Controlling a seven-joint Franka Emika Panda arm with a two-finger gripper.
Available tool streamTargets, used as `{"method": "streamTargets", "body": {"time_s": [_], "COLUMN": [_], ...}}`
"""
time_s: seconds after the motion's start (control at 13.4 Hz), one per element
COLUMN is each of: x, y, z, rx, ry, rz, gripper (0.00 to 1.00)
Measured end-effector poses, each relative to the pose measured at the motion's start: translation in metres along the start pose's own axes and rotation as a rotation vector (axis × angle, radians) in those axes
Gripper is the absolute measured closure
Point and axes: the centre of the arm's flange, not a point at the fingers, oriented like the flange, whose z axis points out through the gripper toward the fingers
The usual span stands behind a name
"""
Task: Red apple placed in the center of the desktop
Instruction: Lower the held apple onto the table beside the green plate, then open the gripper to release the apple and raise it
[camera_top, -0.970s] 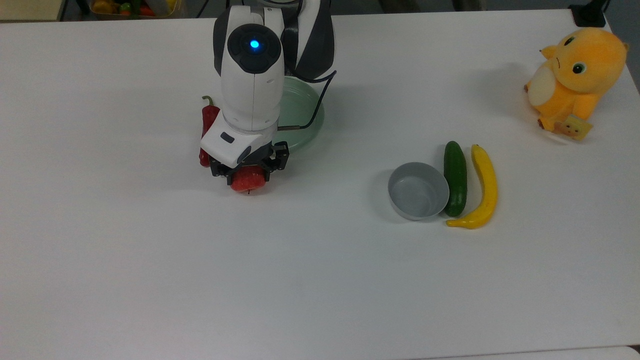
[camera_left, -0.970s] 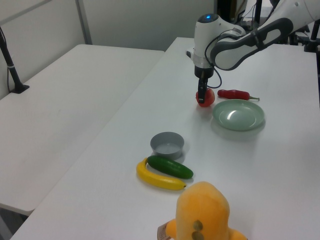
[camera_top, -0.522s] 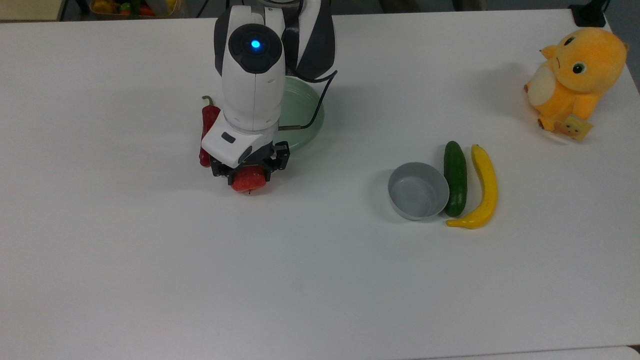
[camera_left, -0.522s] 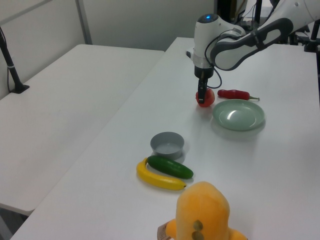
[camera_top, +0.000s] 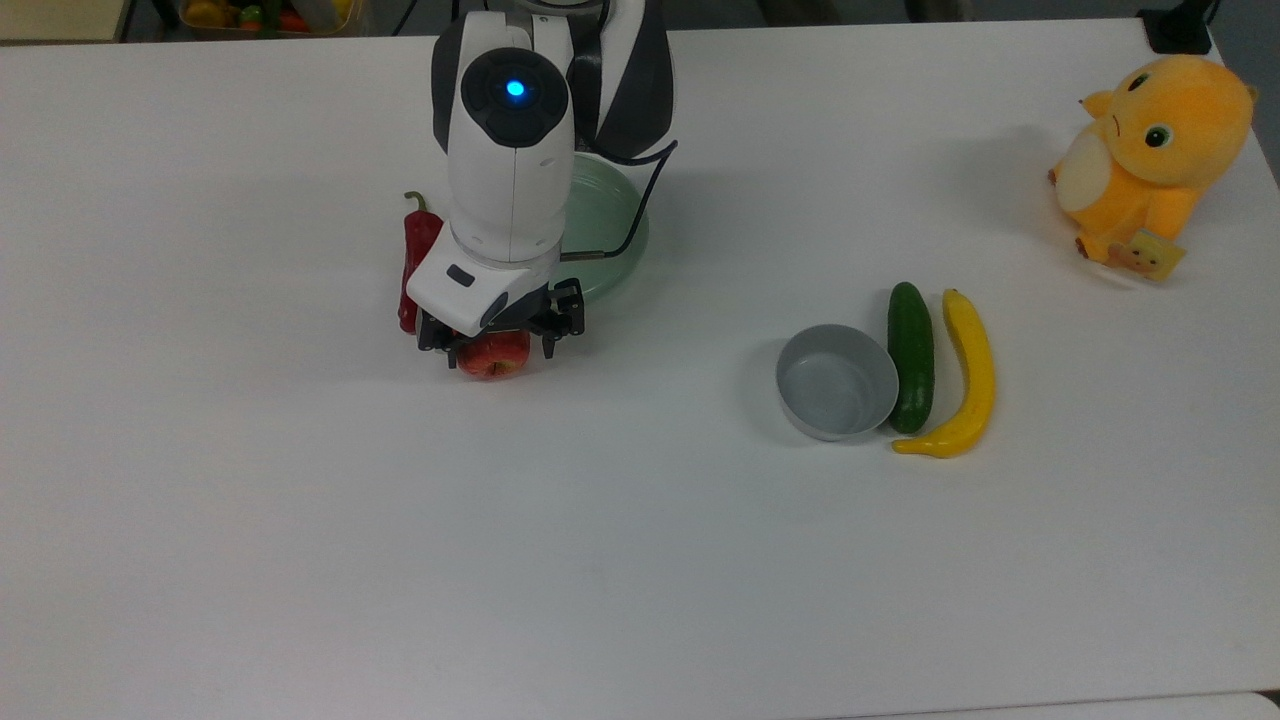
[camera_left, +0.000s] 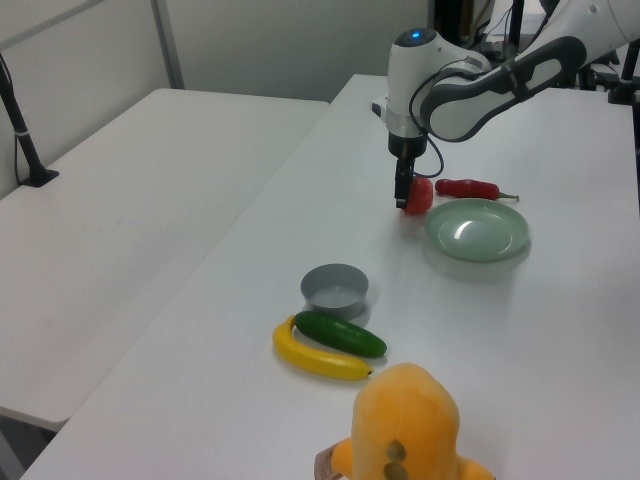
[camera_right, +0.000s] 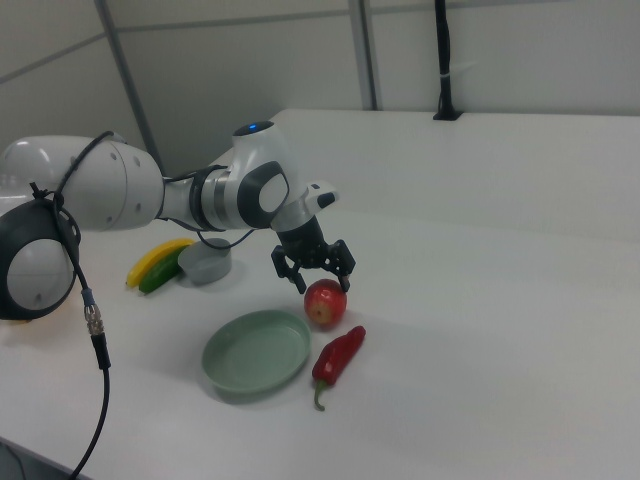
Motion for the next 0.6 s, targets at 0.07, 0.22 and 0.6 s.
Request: {"method": "streamTargets", "body": {"time_s": [0.07,0.22,0.6], "x": [0.0,0.001,0.008], "y": [0.0,0.0,0.008], "z": [0.0,-0.001,-0.042], "rx": [0.0,-0.001,-0.012], "ry": [0.0,0.003,0.071], "rz": [0.0,0.005,0.021], "gripper": [0.0,0.0,0.0]}}
